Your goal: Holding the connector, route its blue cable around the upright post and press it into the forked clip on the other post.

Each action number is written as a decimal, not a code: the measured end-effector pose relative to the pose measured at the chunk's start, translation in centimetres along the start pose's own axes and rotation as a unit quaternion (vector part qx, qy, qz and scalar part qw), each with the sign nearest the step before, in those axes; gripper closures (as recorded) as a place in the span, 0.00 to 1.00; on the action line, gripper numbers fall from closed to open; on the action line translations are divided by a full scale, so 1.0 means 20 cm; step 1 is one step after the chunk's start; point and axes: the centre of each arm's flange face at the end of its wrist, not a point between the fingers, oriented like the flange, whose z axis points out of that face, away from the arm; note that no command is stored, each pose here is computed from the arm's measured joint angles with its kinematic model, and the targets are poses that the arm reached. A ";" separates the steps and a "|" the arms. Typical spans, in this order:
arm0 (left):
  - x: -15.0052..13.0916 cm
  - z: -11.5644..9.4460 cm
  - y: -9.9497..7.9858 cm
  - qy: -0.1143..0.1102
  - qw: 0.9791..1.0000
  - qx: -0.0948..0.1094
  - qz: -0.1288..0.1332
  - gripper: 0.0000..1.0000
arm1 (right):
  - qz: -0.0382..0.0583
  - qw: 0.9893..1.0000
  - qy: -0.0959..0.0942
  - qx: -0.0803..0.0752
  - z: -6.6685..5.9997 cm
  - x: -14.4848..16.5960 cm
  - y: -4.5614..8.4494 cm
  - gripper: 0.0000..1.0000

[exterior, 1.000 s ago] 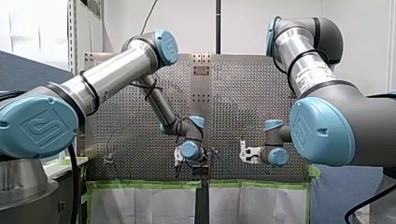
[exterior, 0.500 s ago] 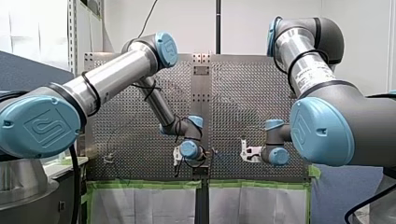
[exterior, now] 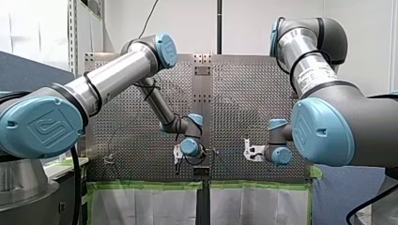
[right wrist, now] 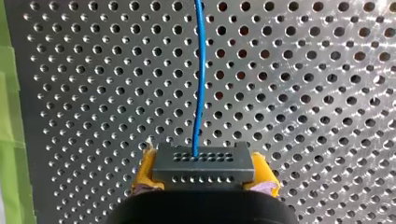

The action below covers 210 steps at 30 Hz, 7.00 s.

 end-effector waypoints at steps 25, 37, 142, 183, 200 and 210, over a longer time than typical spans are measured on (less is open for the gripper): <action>0.04 -0.05 -0.04 0.029 0.999 0.003 0.023 0.15 | 0.000 1.000 0.003 0.005 0.01 0.01 0.01 0.98; 0.04 -0.14 -0.18 0.046 0.998 0.043 0.032 0.10 | 0.001 1.000 -0.001 0.006 0.01 0.00 0.01 0.98; -0.23 -0.78 -0.21 -0.044 0.998 0.033 -0.023 0.07 | 0.005 1.000 -0.014 0.011 0.00 -0.02 0.00 0.98; -0.45 -1.47 0.05 -0.062 0.996 0.033 -0.057 0.07 | 0.002 1.000 -0.020 0.004 -0.01 -0.03 0.01 0.98; -0.53 -1.69 0.11 -0.116 0.983 0.078 -0.122 0.07 | 0.002 1.000 -0.021 0.003 -0.01 -0.03 0.01 0.98; -0.54 -1.82 0.19 -0.149 0.977 0.077 -0.130 0.07 | -0.005 1.000 -0.021 -0.008 -0.01 -0.02 0.03 0.98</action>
